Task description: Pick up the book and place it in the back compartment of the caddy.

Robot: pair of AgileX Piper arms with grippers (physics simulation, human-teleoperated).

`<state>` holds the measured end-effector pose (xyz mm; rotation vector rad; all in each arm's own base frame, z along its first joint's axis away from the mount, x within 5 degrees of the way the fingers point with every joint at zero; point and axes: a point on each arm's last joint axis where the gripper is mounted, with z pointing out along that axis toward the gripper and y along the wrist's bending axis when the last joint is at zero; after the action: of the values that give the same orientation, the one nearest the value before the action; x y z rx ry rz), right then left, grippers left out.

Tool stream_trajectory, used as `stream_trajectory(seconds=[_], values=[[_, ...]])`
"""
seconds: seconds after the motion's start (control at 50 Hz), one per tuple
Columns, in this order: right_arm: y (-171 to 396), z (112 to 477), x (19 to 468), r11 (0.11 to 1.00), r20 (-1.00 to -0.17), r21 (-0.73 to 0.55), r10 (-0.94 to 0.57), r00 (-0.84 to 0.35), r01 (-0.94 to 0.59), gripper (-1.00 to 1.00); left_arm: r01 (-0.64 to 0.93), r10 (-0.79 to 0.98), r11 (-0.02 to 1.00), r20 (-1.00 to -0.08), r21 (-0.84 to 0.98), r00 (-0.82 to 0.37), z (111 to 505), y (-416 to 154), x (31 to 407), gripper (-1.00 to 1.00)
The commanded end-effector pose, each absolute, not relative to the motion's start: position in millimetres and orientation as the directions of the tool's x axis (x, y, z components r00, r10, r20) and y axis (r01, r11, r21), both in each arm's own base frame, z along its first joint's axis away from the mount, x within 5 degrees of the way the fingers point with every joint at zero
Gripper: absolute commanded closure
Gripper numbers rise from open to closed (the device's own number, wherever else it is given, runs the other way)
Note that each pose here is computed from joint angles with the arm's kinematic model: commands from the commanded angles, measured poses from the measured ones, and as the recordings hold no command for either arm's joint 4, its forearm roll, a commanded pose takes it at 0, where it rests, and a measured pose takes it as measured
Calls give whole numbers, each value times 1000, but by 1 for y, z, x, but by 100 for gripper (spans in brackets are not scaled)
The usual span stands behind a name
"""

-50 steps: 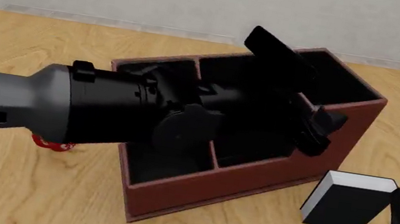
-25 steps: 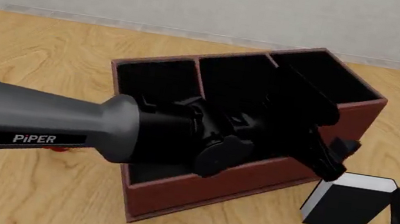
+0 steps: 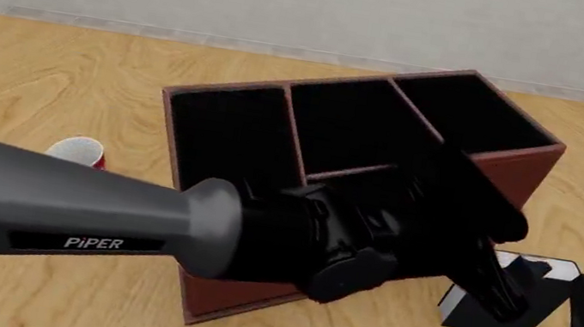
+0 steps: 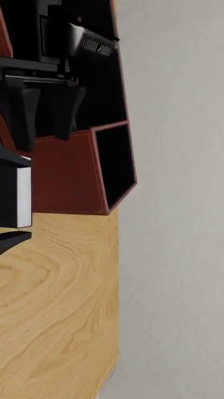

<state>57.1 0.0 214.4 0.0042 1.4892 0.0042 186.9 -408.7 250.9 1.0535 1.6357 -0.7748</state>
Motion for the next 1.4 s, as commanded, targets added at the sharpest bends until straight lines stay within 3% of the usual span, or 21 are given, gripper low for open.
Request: stream_trajectory(seconds=[0.02, 1.4], values=[[0, 214, 57, 1000, -996, 3, 3, 84, 0, -100, 915, 292, 405, -948, 0, -129, 239, -414, 183, -100], [0, 214, 58, 1000, -997, 6, 6, 81, -1, -100, 900, 364, 436, -912, -13, -190, 191, -432, 206, -100]])
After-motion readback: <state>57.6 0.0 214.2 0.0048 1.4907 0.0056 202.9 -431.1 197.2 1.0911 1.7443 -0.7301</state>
